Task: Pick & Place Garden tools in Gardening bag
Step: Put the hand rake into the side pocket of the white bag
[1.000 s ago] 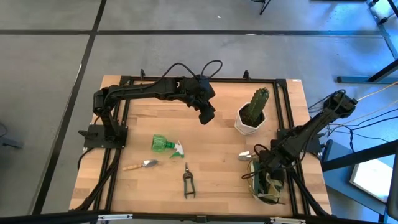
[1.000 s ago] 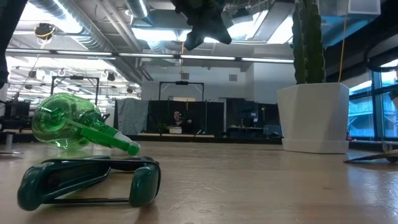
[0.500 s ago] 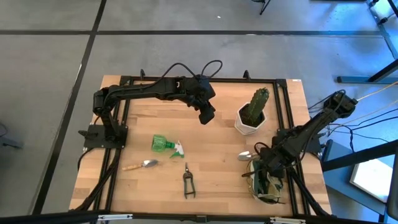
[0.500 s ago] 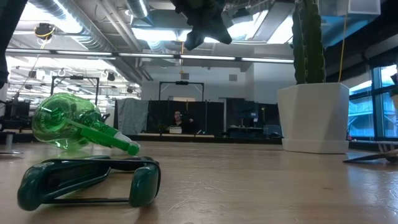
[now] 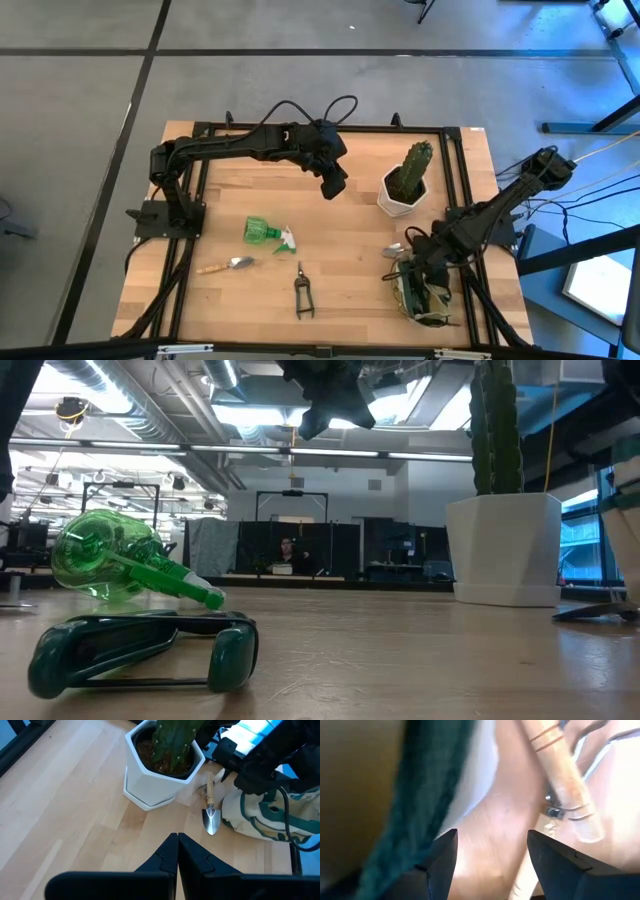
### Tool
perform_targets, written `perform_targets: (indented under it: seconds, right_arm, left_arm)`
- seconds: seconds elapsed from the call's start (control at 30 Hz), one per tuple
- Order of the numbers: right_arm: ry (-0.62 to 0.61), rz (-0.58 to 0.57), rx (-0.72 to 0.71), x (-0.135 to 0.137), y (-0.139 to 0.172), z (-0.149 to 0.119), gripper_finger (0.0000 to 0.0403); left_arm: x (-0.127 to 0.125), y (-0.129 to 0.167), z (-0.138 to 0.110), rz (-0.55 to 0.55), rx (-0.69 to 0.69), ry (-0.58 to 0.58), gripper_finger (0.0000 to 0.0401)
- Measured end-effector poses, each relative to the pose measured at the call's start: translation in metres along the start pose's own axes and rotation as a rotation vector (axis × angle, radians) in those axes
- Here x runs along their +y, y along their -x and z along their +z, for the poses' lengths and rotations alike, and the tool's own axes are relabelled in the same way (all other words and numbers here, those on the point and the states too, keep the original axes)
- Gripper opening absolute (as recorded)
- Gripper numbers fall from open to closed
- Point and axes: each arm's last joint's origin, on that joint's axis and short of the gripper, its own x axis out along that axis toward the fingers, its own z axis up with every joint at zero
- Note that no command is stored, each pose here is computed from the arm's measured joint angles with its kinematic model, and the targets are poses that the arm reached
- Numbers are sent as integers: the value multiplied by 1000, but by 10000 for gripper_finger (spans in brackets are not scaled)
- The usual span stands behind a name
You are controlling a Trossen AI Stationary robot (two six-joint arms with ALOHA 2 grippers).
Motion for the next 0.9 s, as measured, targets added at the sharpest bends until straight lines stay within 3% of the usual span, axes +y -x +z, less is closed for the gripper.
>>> perform_targets:
  seconds: [0.23, 0.43, 0.9]
  right_arm:
    - [-53, -77, 36, -7, 0, -4, 242]
    - [-117, 13, 96, -9, -12, -8, 242]
    - [-157, -54, 118, -17, -11, -14, 242]
  left_arm:
    - [0, 0, 0, -1, 0, 4, 3]
    - [0, 0, 0, -1, -1, 7, 3]
    - [-1, 0, 2, -7, -17, 7, 3]
